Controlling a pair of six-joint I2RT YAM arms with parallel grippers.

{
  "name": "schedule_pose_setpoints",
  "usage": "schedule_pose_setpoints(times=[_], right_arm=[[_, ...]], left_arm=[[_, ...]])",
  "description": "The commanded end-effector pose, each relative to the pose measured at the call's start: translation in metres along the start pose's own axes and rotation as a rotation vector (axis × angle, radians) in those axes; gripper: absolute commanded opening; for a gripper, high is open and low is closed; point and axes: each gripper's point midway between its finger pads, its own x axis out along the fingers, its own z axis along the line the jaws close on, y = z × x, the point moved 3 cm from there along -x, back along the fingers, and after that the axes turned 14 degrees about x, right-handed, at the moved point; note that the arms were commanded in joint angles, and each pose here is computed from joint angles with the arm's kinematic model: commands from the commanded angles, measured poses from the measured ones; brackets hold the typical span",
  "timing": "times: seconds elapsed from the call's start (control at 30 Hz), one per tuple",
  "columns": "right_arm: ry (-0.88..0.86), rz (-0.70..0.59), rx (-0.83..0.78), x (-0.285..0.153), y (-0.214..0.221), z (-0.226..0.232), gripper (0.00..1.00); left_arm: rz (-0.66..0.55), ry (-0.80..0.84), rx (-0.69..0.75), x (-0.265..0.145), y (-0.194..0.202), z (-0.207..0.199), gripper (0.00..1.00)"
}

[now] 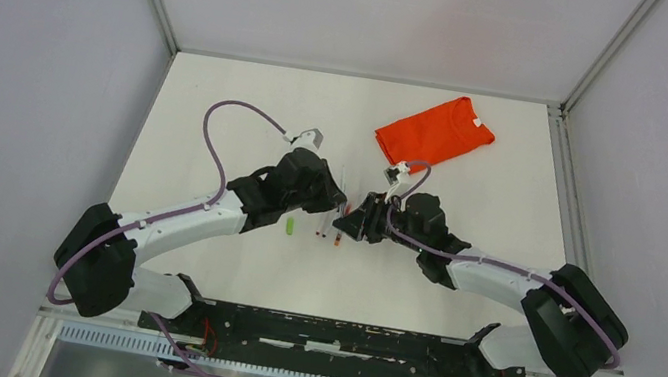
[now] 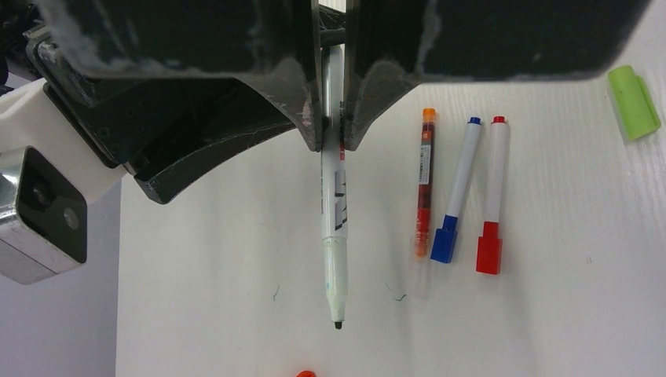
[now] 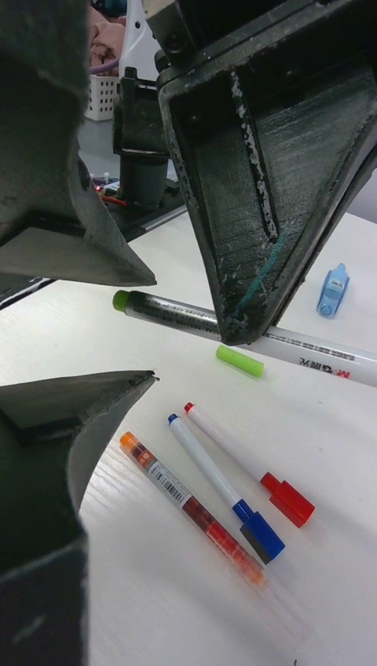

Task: Insert the pens into the pen caps
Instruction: Adjust the pen.

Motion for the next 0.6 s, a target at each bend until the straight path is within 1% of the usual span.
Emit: schedule_pose_setpoints(times=[0.0,0.2,0.47,0.57], right_arm=[[-0.101,-0.049,-0.017,0.0072,-0.0200,0.0258,0.47],[-0.105,-0.055,-0.023,0.0084,-0.0229,0.0251,0.35],[-0.106,-0.048,-0.027,0.0086,-0.0221,0.0223,0.14],[-0.113,-0.047,-0.028,0.0080,-0.0219,0.0224,0.06]], left_arm=[[-0.051,0.056,0.037,-0.0053,-0.0123,-0.0111,0.08],[-0.050,0.055,0.037,-0.0062,-0.0103,-0.0095,0.07],[-0.062,0.069,0.041,-0.0086,-0.0098,-0.0097,0.08],[-0.072,0.077,0.045,-0.0103,-0.0108,-0.0100,0.12]])
